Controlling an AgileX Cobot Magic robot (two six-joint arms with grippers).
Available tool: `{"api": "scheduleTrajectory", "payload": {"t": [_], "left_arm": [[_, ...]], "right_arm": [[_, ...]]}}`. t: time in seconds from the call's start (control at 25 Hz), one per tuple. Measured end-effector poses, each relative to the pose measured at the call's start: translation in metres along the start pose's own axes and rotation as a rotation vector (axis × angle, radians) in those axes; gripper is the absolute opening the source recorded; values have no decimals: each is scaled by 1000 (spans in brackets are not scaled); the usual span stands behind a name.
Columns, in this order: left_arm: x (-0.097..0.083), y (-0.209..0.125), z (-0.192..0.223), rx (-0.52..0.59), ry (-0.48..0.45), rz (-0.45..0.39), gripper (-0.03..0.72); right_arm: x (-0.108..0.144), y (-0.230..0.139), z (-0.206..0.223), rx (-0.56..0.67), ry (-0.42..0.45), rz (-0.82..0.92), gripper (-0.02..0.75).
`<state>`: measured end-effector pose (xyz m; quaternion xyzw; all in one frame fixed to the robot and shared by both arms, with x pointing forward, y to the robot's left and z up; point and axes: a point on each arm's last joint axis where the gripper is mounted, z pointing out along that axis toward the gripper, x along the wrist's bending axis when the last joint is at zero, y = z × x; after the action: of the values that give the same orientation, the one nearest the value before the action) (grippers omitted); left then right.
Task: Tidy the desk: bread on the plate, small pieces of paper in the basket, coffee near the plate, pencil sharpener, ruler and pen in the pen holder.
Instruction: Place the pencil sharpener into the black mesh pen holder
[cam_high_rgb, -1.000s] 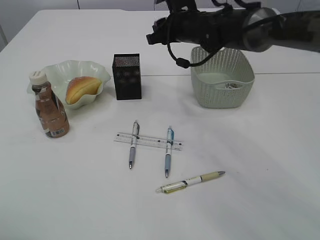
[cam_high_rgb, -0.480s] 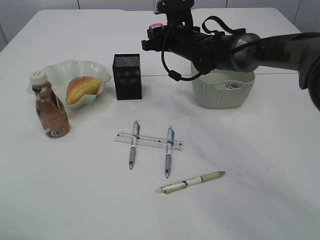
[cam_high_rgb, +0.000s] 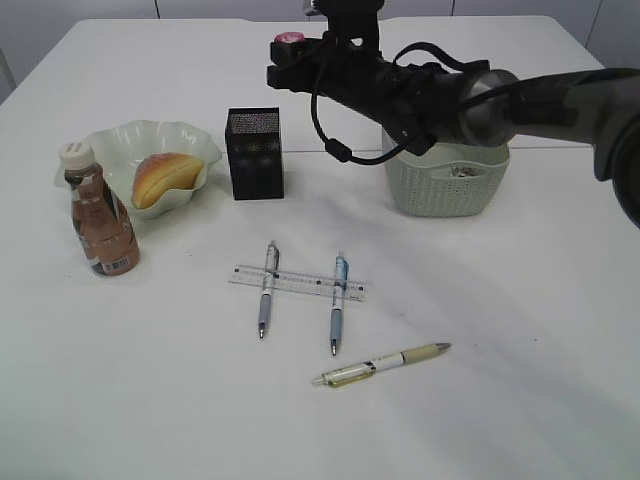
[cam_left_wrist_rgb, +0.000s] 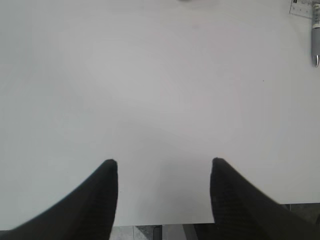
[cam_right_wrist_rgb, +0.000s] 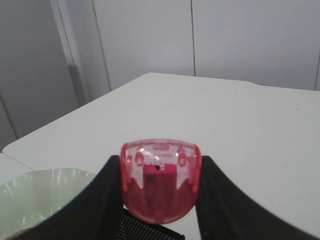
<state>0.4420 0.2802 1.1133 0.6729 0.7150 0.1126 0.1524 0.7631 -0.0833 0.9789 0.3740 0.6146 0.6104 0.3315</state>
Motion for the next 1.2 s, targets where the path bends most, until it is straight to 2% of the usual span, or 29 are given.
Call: {"api": "scheduleTrajectory", "payload": {"t": [0.32, 0.6, 1.2], "left_arm": [[0, 0, 0, -1, 0, 0, 433], [0, 1, 0, -11, -2, 0, 433], [0, 2, 0, -21, -3, 0, 433]], "right_arm": [[2, -20, 9, 19, 50, -35, 288], [7, -17, 9, 8, 100, -83, 288], [9, -37, 13, 5, 145, -3, 288]]}}
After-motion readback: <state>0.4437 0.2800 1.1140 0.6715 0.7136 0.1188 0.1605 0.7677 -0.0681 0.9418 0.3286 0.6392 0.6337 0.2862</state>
